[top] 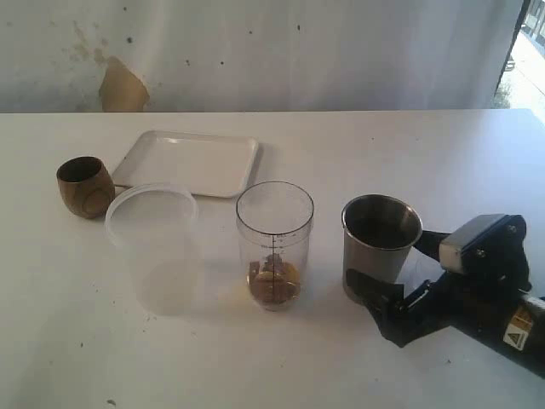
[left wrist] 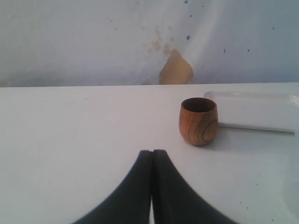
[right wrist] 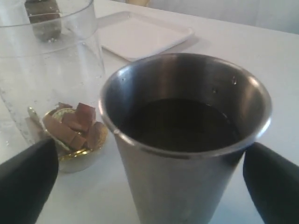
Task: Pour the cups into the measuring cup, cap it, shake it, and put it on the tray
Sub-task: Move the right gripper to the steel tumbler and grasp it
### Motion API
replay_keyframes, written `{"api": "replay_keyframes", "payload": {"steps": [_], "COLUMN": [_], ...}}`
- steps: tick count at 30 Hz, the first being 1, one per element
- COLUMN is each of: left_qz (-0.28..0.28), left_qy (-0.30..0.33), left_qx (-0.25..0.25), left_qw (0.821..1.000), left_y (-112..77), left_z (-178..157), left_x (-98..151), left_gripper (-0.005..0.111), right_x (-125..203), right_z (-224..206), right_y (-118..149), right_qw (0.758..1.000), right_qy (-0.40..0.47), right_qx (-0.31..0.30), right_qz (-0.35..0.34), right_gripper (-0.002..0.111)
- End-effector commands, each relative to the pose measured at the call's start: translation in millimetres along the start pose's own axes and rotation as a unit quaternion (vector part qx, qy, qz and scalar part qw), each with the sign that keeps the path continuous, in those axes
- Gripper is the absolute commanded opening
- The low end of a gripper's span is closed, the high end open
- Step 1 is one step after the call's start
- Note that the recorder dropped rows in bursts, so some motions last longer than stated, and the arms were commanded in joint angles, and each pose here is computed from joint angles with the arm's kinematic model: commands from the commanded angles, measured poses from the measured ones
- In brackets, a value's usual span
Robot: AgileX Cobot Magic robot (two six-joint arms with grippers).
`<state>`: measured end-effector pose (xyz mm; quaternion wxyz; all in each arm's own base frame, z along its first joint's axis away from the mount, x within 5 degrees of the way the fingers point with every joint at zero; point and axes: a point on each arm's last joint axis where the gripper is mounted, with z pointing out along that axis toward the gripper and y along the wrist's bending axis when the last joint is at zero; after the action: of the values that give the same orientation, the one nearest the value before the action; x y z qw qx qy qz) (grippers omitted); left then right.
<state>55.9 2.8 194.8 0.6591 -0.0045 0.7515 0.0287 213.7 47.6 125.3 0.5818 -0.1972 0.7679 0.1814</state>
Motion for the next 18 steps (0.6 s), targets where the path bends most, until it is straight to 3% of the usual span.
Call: {"api": "replay_keyframes", "payload": {"steps": [1, 18], "left_qz": [-0.001, -0.001], "left_qy": [-0.004, -0.004], "left_qx": [-0.001, -0.001], "left_qw": [1.000, 1.000], "left_y": [0.1, 0.1], "left_z": [-0.1, -0.1], "left_x": [0.6, 0.6], "left_gripper": [0.000, 0.000], "right_x": [0.2, 19.0], "right_z": [15.9, 43.4], "right_y": [-7.6, -21.5], "right_qw": [1.000, 1.000], "right_qy": [-0.008, 0.016], "right_qx": [-0.007, -0.010], "right_qz": [-0.008, 0.006], "right_gripper": [0.105, 0.105]}}
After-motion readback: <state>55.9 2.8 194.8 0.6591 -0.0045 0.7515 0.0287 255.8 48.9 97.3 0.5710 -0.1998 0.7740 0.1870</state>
